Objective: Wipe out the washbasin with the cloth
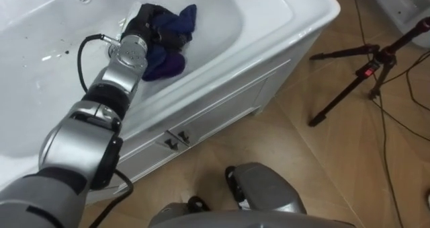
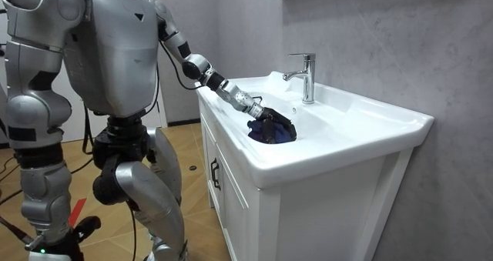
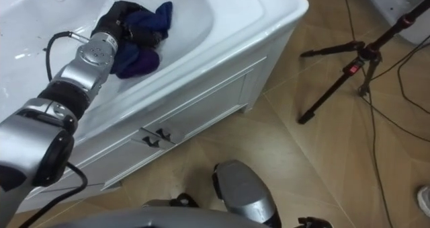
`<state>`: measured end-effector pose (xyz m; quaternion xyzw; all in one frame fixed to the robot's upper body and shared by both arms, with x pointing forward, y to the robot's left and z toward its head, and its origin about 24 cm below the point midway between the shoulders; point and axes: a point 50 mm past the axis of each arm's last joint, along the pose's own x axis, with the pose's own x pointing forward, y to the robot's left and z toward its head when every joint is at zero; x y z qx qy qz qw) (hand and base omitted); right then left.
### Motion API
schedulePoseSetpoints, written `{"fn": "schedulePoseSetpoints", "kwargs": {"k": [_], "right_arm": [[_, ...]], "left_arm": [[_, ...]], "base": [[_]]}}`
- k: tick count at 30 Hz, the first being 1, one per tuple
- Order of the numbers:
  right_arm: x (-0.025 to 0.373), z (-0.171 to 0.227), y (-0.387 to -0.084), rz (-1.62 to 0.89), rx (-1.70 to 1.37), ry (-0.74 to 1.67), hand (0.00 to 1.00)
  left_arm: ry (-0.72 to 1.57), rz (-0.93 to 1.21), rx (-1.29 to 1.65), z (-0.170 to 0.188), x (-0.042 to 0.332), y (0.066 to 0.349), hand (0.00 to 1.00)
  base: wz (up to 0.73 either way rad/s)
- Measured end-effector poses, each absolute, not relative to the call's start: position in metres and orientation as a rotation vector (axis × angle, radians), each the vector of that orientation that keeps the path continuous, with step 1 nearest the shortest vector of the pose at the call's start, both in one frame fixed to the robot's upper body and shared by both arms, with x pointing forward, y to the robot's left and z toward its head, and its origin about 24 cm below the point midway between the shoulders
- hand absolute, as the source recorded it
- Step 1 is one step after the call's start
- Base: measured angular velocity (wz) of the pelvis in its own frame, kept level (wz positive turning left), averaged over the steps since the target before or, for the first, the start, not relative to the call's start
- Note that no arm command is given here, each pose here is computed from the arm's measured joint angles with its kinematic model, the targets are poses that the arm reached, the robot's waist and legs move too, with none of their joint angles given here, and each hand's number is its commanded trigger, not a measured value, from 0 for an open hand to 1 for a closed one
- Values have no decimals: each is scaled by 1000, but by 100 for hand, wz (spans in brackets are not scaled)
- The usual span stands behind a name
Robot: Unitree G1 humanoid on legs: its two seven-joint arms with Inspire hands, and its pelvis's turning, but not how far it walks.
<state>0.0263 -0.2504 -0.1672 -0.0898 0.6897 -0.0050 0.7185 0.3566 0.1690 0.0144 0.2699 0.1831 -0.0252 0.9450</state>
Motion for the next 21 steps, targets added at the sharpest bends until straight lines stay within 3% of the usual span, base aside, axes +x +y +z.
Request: {"fn": "schedulePoseSetpoints", "kwargs": {"k": [21], "right_arm": [[26,-167,-250,-14,-198,1520,0]], "left_arm": [[363,-47,570,14,357,166,100]], "base": [[0]]}}
